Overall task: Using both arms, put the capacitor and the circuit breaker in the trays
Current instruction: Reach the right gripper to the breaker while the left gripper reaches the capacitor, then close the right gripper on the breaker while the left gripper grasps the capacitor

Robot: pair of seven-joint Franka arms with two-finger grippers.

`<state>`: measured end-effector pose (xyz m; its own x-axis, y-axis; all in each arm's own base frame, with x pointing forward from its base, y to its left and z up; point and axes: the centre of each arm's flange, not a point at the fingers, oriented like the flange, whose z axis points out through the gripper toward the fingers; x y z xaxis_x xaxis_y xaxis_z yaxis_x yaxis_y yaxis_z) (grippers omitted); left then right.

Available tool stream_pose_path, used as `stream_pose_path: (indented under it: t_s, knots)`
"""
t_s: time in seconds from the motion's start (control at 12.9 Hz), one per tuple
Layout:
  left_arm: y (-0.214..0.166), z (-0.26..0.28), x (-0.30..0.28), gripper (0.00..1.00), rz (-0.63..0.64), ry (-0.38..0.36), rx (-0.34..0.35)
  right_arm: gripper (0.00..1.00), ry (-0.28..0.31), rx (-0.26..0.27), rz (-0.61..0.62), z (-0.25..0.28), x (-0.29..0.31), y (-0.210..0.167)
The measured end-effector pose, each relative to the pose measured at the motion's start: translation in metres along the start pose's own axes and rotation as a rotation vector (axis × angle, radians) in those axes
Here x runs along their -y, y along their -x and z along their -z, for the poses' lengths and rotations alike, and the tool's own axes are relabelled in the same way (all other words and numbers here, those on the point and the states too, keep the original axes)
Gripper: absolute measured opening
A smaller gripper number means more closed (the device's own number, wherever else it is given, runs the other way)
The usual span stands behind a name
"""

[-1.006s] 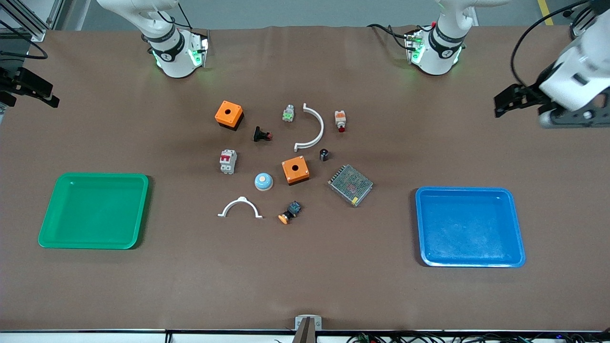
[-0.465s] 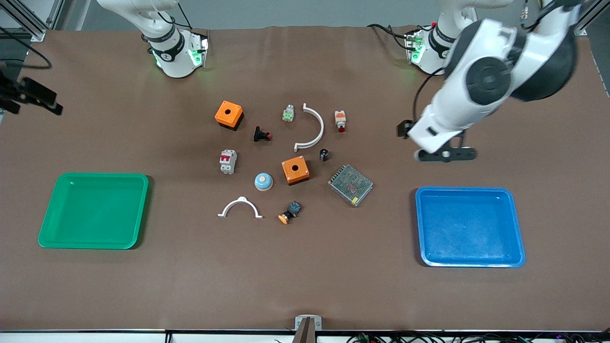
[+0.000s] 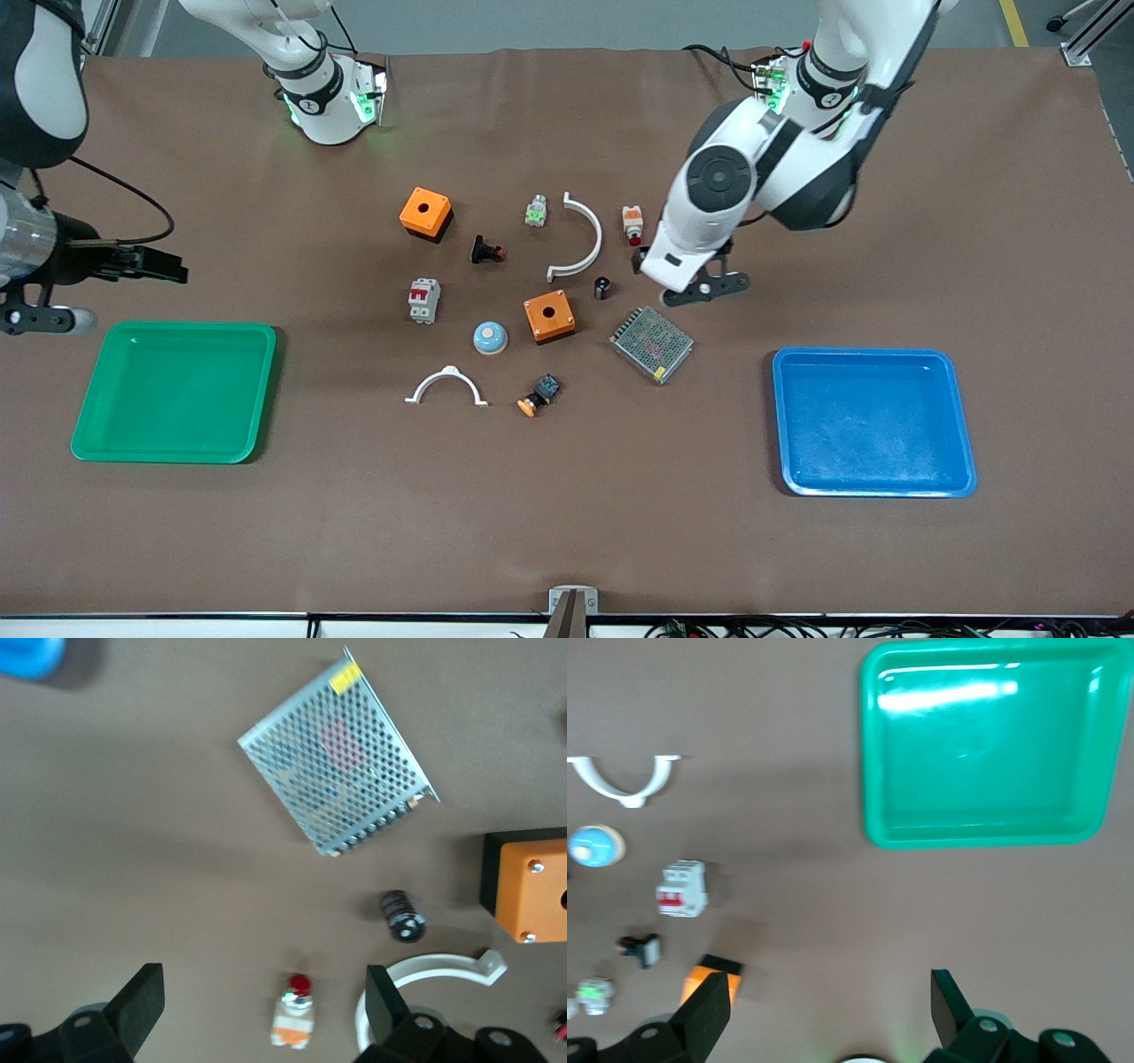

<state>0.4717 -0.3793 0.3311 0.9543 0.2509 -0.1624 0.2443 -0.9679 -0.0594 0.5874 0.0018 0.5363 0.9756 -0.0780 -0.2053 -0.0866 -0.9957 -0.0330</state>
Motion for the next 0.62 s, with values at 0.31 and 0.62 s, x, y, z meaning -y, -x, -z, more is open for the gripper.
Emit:
stream_pose_path:
  t_s: [0.31, 0.62]
  knots:
    - [0.024, -0.051, -0.038, 0.96, 0.11, 0.036, 0.001, 1.0, -0.032, -0.096, -0.125, -0.082, 0.131, 0.026]
    - [0.028, -0.083, -0.054, 0.89, 0.185, 0.045, -0.045, 1.0, -0.039, -0.158, -0.097, -0.169, 0.205, 0.067]
